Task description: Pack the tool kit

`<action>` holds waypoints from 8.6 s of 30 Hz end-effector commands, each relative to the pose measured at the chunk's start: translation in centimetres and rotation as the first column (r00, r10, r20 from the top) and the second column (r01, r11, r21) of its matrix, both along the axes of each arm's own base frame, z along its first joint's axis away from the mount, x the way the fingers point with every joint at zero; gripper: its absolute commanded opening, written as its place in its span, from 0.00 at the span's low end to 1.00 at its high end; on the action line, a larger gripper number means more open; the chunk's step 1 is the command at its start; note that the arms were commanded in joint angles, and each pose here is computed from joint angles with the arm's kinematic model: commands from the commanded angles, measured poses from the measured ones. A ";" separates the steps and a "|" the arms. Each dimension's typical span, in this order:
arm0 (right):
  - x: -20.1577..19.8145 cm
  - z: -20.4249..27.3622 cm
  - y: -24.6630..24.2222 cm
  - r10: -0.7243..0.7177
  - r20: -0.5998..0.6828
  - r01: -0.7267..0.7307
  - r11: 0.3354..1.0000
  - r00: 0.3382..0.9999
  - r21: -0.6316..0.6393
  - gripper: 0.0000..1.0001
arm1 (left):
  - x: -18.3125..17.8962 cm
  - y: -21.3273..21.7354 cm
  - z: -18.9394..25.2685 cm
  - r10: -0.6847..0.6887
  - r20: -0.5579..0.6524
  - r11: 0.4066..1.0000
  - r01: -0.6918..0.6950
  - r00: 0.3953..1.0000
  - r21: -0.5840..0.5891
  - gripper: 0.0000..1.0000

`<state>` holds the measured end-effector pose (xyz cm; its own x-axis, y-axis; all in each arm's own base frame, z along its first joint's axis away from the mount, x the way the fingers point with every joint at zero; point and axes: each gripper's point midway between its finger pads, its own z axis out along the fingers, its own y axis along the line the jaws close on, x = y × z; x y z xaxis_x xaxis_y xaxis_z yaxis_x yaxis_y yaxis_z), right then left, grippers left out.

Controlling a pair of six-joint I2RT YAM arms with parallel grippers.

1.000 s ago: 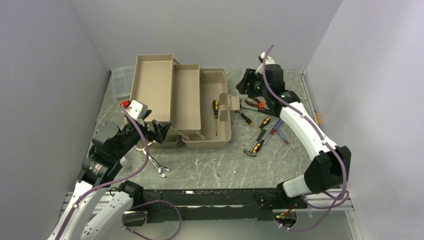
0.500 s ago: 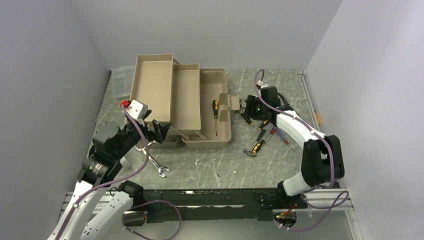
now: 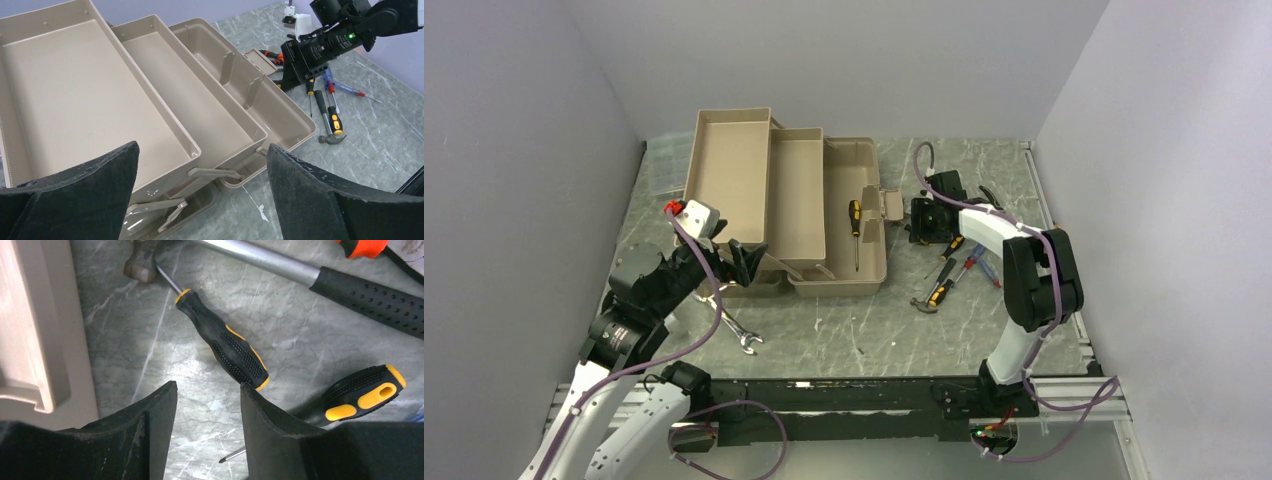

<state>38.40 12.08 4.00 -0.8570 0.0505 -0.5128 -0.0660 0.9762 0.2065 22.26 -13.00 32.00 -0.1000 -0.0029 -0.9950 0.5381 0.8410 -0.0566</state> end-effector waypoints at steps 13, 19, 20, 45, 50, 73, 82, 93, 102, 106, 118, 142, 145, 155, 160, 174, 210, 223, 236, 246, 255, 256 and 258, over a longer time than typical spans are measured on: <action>1.4 1.4 -1.2 0.012 0.071 -0.007 0.997 0.997 -0.074 0.59 | 0.2 -0.4 1.1 -0.020 0.042 1.000 0.020 0.999 -0.013 0.99; 1.7 5.0 -0.8 0.033 0.117 -0.027 0.998 0.993 -0.056 0.59 | 0.2 -0.5 1.0 -0.022 0.038 1.000 0.022 0.999 -0.011 0.99; 1.8 5.6 -0.8 0.036 0.128 -0.029 0.998 0.991 -0.057 0.59 | 0.2 -0.5 1.0 -0.021 0.039 1.000 0.022 0.999 -0.012 0.99; 0.8 -0.1 1.0 0.147 -0.024 -0.143 0.981 0.989 0.133 0.61 | 0.2 -0.6 1.0 -0.026 0.035 1.000 0.026 0.999 -0.013 0.99; -0.8 -1.5 0.9 0.146 -0.075 -0.140 0.987 0.986 0.073 0.60 | 0.3 -0.7 0.9 -0.031 0.029 0.999 0.032 0.999 -0.011 0.99; -7.2 -0.4 2.3 0.200 -0.130 -0.215 0.971 0.971 -0.109 0.21 | 0.1 -0.6 1.1 -0.031 0.039 0.999 0.032 0.999 -0.017 0.99; -11.8 4.3 3.7 0.228 -0.127 -0.224 0.973 0.965 0.052 0.03 | 0.0 -0.7 1.1 -0.037 0.037 0.999 0.038 0.999 -0.019 0.99; -11.0 12.3 -1.2 -0.167 0.044 0.169 0.985 0.985 -0.040 0.00 | -0.2 -0.8 1.2 -0.045 0.043 0.999 0.046 0.998 -0.024 0.99; -5.5 19.8 5.7 -0.063 0.244 -0.002 0.966 0.968 0.258 0.00 | -0.2 -0.7 1.3 -0.040 0.047 0.999 0.041 0.998 -0.024 0.99; -3.7 19.5 10.0 -0.025 0.225 -0.056 0.936 0.974 0.347 0.00 | -0.2 -0.7 1.3 -0.039 0.044 0.999 0.040 0.998 -0.022 0.99; 0.1 12.3 19.4 -0.043 0.123 -0.003 0.935 0.991 0.356 0.03 | -0.2 -0.6 1.3 -0.034 0.045 0.999 0.035 0.998 -0.021 0.99; 1.0 16.1 15.9 -0.122 0.241 0.059 0.966 0.963 0.253 0.48 | -0.2 -0.5 1.3 -0.029 0.046 0.999 0.030 0.998 -0.020 0.99; 0.5 17.9 12.1 -0.196 0.281 0.135 0.965 0.939 0.225 0.48 | -0.3 -0.5 1.3 -0.032 0.047 0.999 0.033 0.998 -0.021 0.99; -3.3 16.5 -4.1 -0.482 0.299 0.455 0.876 0.824 0.157 0.57 | -0.3 -0.7 1.3 -0.044 0.044 0.999 0.045 0.998 -0.023 0.99; -4.6 13.1 -8.3 -0.555 0.265 0.555 0.828 0.789 0.082 0.64 | -0.4 -0.8 1.3 -0.048 0.045 0.999 0.049 0.998 -0.025 0.99; 0.0 4.1 -9.6 -0.604 0.130 0.615 0.786 0.786 -0.062 0.56 | -0.4 -0.8 1.1 -0.048 0.041 0.999 0.049 0.998 -0.022 1.00; 0.5 24.8 -0.3 -0.227 0.538 -0.016 0.912 0.812 0.409 0.00 | -0.3 -0.9 1.0 -0.053 0.036 0.998 0.054 0.998 -0.021 0.99; 2.3 28.9 19.7 0.084 0.567 -0.425 0.752 0.820 0.504 0.00 | -0.4 -0.7 1.2 -0.047 0.043 0.999 0.048 0.998 -0.021 0.99; 8.2 19.9 29.3 0.048 0.382 -0.252 0.826 0.923 0.504 0.19 | -0.6 -0.6 1.4 -0.043 0.054 0.999 0.044 0.998 -0.024 0.99; 6.9 23.5 26.5 0.014 0.428 -0.231 0.859 0.904 0.458 0.62 | -0.6 -0.6 1.4 -0.046 0.051 0.999 0.047 0.998 -0.024 0.99; 2.1 23.7 13.6 -0.189 0.477 0.030 0.947 0.858 0.321 0.64 | -0.7 -0.6 1.5 -0.048 0.055 0.998 0.049 0.997 -0.025 0.99; 1.6 23.3 11.9 -0.206 0.473 0.058 0.949 0.857 0.309 0.64 | -0.7 -0.7 1.5 -0.049 0.054 0.998 0.051 0.997 -0.026 0.99; 1.0 22.1 7.7 -0.248 0.457 0.122 0.950 0.854 0.286 0.64 | -0.7 -0.8 1.5 -0.055 0.054 0.998 0.056 0.997 -0.027 0.99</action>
